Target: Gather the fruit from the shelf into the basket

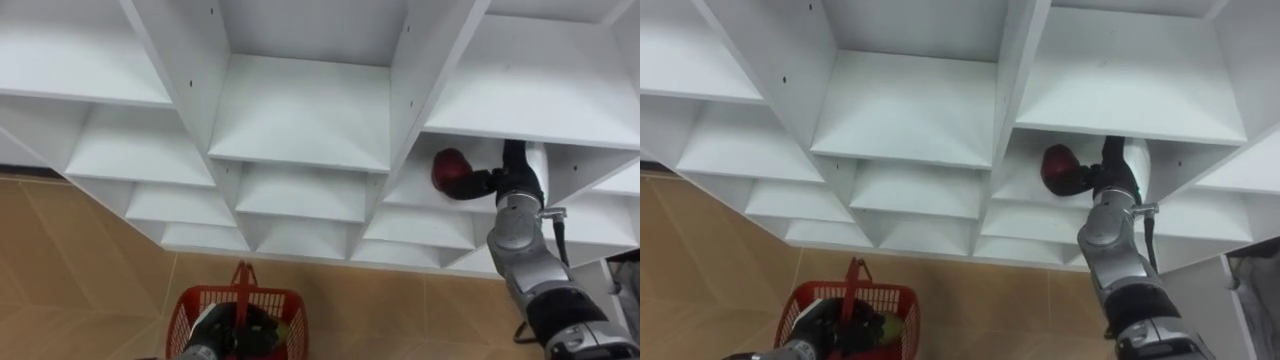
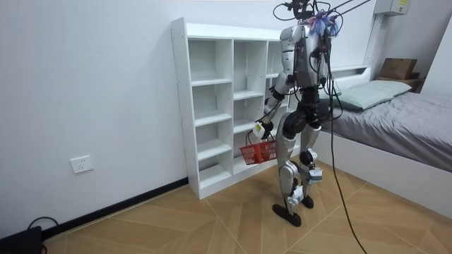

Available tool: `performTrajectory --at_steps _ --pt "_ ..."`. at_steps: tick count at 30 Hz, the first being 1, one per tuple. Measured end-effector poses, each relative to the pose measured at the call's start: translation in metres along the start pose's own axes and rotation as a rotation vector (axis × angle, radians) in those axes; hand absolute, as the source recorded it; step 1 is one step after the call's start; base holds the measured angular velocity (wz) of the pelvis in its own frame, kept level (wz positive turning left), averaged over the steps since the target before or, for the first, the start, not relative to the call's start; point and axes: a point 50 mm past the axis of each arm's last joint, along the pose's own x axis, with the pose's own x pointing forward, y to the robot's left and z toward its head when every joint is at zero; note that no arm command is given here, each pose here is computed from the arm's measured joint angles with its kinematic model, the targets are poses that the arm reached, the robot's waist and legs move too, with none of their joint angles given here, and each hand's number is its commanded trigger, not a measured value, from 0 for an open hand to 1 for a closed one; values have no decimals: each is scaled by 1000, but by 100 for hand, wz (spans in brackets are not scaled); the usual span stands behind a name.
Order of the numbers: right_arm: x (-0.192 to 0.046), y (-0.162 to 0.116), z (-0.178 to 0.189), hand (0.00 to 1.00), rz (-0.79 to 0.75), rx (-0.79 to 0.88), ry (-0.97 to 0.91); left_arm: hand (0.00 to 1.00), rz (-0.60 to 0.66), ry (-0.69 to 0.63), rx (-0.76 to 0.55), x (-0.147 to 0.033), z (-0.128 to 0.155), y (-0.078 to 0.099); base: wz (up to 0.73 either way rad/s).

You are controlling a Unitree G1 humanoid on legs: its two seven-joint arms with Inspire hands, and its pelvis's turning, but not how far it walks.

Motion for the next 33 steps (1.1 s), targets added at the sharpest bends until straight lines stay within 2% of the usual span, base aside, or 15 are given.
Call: performTrajectory --at_steps 17,26,33 --pt "0 0 -1 0 2 17 11 100 -23 -3 34 1 2 -6 0" --pt "3 0 1 0 3 30 24 100 -7 -9 59 1 6 3 -2" --pt "5 1 0 0 15 21 37 100 -8 -16 62 2 9 3 2"
